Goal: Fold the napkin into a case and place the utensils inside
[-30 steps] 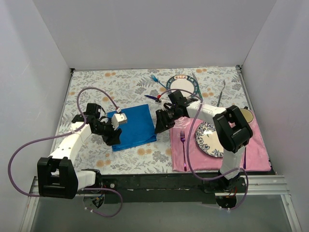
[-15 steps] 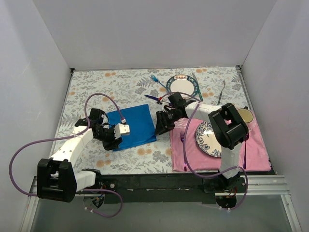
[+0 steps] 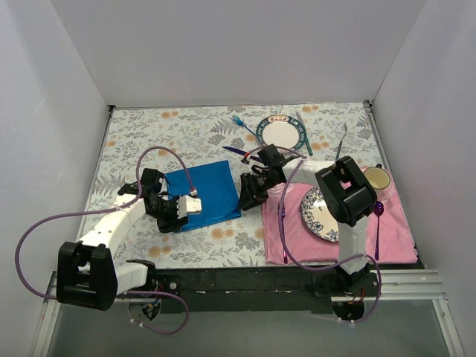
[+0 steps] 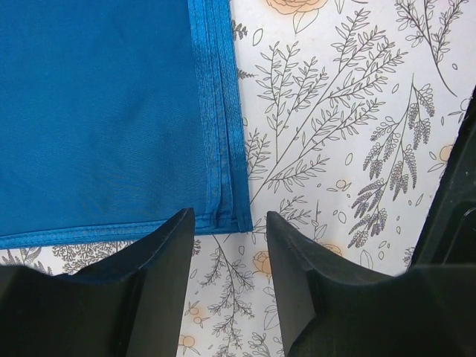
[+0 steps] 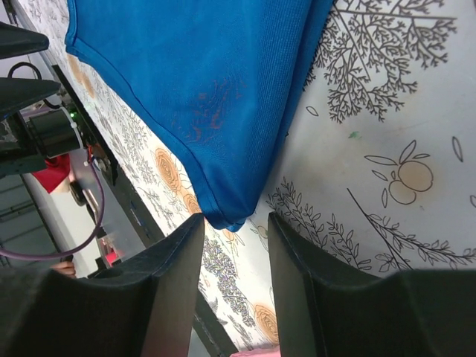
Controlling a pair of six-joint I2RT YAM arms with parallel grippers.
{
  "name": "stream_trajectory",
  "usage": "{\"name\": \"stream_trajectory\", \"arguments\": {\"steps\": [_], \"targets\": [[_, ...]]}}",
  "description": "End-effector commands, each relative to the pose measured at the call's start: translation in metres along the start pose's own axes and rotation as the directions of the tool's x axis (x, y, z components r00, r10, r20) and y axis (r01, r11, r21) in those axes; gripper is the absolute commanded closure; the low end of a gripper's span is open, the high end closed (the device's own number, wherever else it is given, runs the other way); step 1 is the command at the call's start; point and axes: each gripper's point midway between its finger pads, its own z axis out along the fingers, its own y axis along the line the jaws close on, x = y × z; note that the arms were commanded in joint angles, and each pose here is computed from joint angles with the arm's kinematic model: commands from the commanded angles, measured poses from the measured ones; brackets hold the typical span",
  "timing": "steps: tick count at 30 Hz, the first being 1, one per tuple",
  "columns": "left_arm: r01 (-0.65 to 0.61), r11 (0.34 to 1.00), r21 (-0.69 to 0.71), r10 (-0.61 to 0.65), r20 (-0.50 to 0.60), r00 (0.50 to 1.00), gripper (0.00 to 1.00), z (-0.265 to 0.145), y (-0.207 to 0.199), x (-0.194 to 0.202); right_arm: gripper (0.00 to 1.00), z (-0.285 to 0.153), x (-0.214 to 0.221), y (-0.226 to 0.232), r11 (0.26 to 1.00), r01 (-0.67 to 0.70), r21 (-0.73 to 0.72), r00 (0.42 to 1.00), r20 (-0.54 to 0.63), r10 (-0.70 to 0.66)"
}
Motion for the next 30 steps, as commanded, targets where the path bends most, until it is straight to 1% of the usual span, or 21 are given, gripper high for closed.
{"name": "stream_trajectory", "arguments": {"steps": [1, 4, 6, 11, 19, 23, 30], "targets": [[-0.041, 0.999, 0.014, 0.041, -0.013, 0.999, 0.59, 0.003, -0.003, 0.002, 0.56, 0.001, -0.001, 0.004, 0.999, -0.004, -0.034, 1.0, -0.001, 0.004], [-0.048, 0.999, 0.023, 0.049, -0.024, 0.999, 0.6, 0.005, -0.003, 0.004, 0.61, 0.001, 0.0, 0.006, 0.999, -0.007, -0.041, 1.0, -0.005, 0.007], [-0.048, 0.999, 0.027, 0.049, -0.036, 0.998, 0.6, 0.006, -0.003, 0.006, 0.62, 0.001, 0.0, 0.006, 0.999, -0.007, -0.045, 1.0, -0.007, 0.006], [-0.06, 0.998, 0.02, 0.06, -0.047, 0.997, 0.58, 0.011, 0.002, 0.008, 0.72, 0.001, 0.0, 0.006, 0.999, -0.01, -0.044, 1.0, -0.008, 0.01], [-0.079, 0.997, 0.013, 0.08, -0.07, 0.994, 0.6, 0.015, 0.007, 0.013, 0.75, 0.001, -0.001, 0.007, 0.998, -0.013, -0.054, 1.0, -0.016, 0.012], [-0.087, 0.996, 0.011, 0.088, -0.075, 0.993, 0.66, 0.017, 0.009, 0.015, 0.72, 0.001, -0.003, 0.008, 0.998, -0.006, -0.057, 1.0, -0.014, 0.006], [-0.099, 0.995, 0.016, 0.1, -0.086, 0.991, 0.68, 0.018, 0.009, 0.018, 0.71, 0.0, -0.002, 0.01, 0.998, -0.002, -0.064, 1.0, -0.014, 0.002]]}}
